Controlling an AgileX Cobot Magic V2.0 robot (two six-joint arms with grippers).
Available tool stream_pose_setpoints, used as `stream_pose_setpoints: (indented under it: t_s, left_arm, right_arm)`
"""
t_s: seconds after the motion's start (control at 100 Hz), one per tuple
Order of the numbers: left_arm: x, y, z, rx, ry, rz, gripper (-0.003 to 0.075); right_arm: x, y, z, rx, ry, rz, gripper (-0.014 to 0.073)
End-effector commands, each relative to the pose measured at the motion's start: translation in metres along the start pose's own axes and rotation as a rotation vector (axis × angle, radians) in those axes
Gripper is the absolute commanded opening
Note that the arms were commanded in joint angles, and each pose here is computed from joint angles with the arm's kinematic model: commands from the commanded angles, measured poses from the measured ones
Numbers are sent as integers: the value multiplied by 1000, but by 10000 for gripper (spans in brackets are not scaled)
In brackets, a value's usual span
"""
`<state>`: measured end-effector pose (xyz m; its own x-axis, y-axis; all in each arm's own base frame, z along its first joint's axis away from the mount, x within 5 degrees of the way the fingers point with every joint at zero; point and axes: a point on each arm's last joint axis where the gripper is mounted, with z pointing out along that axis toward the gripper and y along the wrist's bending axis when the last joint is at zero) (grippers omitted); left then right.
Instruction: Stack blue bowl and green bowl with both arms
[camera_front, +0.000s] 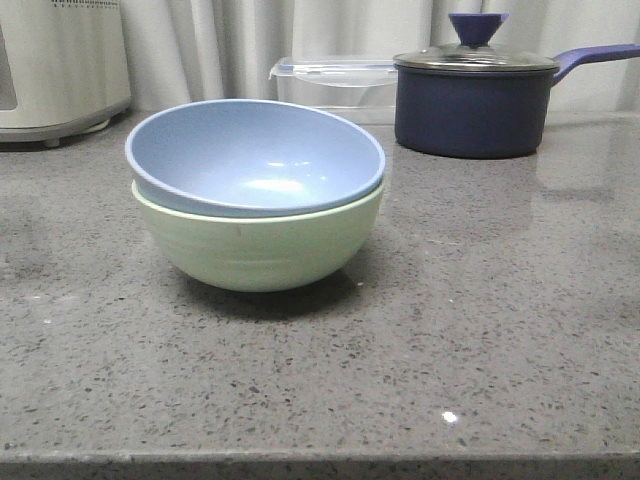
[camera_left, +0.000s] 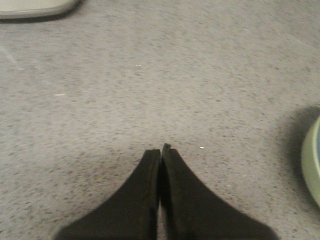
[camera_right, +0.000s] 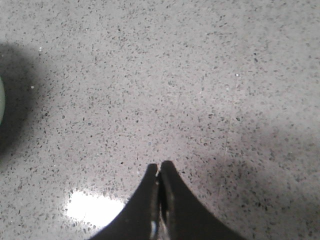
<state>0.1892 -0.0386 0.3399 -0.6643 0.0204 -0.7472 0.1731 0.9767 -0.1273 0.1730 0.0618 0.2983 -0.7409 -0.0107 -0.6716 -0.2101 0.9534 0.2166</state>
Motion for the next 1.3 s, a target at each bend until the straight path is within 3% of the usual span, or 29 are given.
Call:
stream_pose_setpoints:
  t_s: [0.0, 0.73, 1.06, 1.29]
  left_arm:
    - [-4, 3, -16, -18, -142, -16, -20]
    - [86, 11, -55, -59, -415, -5, -20]
    - [114, 10, -73, -51, -561, 8, -20]
    - [119, 9, -81, -48, -626, 14, -20]
  right_arm:
    - [-6, 0, -15, -8, -136, -12, -68]
    - [60, -9, -67, -47, -455, -46, -68]
    - [76, -11, -101, -55, -649, -93, -68]
    - [82, -11, -107, -61, -669, -96, -68]
